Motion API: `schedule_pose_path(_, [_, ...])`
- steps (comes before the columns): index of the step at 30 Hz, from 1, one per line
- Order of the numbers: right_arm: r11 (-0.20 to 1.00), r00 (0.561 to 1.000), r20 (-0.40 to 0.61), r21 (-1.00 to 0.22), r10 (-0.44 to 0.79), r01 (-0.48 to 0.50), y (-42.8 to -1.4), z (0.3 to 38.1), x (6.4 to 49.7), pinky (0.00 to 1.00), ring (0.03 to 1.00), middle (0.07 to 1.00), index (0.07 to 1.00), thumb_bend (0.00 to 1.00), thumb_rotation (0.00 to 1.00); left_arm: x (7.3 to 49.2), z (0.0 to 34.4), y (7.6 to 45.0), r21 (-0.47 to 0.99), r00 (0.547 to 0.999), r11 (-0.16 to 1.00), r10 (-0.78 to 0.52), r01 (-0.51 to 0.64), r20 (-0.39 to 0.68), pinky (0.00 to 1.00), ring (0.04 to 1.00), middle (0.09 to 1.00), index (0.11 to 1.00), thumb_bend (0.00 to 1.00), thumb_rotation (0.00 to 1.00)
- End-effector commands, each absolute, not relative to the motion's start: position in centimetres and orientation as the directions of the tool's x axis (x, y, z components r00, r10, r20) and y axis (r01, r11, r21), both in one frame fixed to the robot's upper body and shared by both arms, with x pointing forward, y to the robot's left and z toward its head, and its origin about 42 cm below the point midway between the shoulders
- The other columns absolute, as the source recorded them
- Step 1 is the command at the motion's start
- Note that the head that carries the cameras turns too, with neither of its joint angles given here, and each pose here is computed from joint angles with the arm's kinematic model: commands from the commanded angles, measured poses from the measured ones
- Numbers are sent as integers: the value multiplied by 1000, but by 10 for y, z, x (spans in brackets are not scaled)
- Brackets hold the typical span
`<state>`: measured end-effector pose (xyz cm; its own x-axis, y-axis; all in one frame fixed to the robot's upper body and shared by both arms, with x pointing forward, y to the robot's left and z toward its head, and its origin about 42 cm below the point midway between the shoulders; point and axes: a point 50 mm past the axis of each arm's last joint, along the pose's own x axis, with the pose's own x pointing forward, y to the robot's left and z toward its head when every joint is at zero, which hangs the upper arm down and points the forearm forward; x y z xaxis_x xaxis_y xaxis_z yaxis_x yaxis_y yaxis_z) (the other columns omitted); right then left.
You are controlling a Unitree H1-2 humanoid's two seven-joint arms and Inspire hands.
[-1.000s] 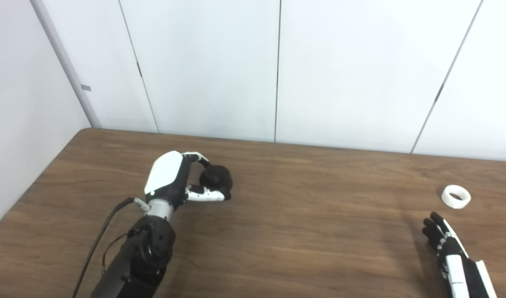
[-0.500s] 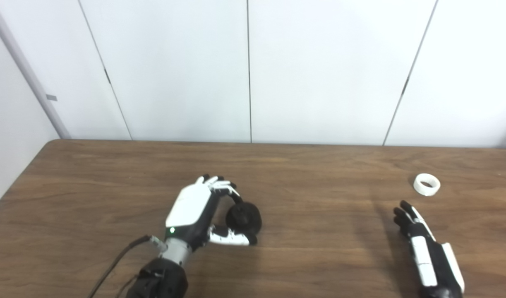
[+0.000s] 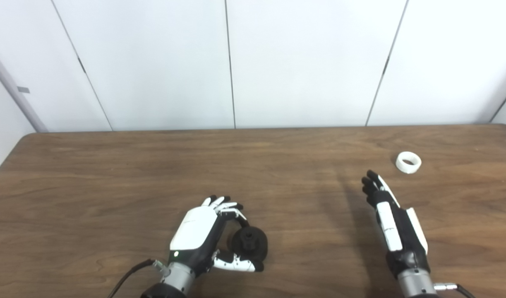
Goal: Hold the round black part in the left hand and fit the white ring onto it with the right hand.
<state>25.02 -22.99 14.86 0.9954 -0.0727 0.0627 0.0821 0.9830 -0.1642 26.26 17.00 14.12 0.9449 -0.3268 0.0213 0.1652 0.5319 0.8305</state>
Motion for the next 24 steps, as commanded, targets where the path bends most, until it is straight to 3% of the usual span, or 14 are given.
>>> schedule_pose_path(1, [983,987,139,-156,-76,98,-227,169,254,940,927,920,942,553,1000,258,143,166,836,937,529,-344,146,54,1000,930,824,485,522,50])
schedule_pose_path(13, [972,988,132,-210,-79,106,-241,179,248,920,935,932,921,550,986,234,122,168,828,948,538,-317,161,22,1000,912,819,486,522,49])
schedule_pose_path(16, [955,986,133,-263,-104,136,-245,181,247,889,918,921,901,549,875,231,119,169,831,948,532,-318,162,18,1000,912,816,486,522,49])
schedule_pose_path(19, [872,977,162,-447,-139,198,-252,186,245,845,881,884,836,568,779,230,115,169,826,947,539,-319,165,19,1000,912,815,486,522,47])
schedule_pose_path(24, [776,963,216,-576,-162,259,-267,191,249,962,933,890,786,613,521,228,107,170,830,947,533,-321,165,17,1000,912,815,486,522,48])
